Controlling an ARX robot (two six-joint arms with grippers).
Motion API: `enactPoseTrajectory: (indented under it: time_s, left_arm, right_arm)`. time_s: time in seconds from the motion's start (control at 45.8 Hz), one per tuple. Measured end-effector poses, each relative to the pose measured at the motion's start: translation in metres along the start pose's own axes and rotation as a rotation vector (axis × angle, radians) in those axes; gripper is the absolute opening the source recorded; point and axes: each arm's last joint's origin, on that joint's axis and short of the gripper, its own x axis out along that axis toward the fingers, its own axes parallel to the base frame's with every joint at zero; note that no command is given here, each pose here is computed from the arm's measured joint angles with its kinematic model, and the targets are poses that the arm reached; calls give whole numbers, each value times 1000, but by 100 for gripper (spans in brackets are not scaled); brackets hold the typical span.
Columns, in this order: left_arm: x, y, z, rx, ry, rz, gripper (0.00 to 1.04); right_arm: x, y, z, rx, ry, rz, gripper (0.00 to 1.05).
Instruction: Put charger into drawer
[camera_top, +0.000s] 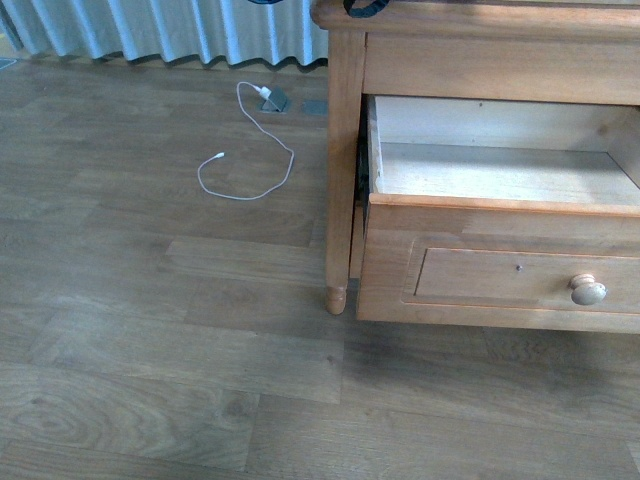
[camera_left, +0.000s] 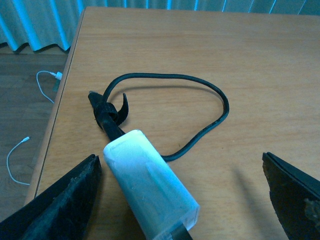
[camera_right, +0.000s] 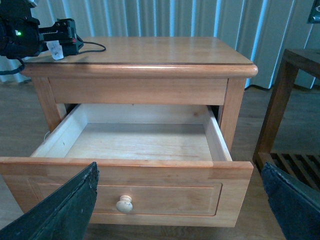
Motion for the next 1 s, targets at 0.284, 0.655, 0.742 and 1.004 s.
enactPoseTrajectory:
  time_s: [0.284, 0.655, 0.742, 1.004]
  left_arm:
    - [6, -1, -3, 16, 15, 53, 71]
    - [6, 1, -9, 26, 9, 68, 24]
    - [2, 2, -9, 22, -7, 58, 24]
    - [-40, -6, 25, 45, -119, -69, 24]
  right_arm:
    - [0, 0, 0, 0, 0, 0, 96]
    - [0, 0, 0, 0, 0, 0, 96]
    - [0, 0, 0, 0, 0, 0, 96]
    - [0, 0, 0, 0, 0, 0, 96]
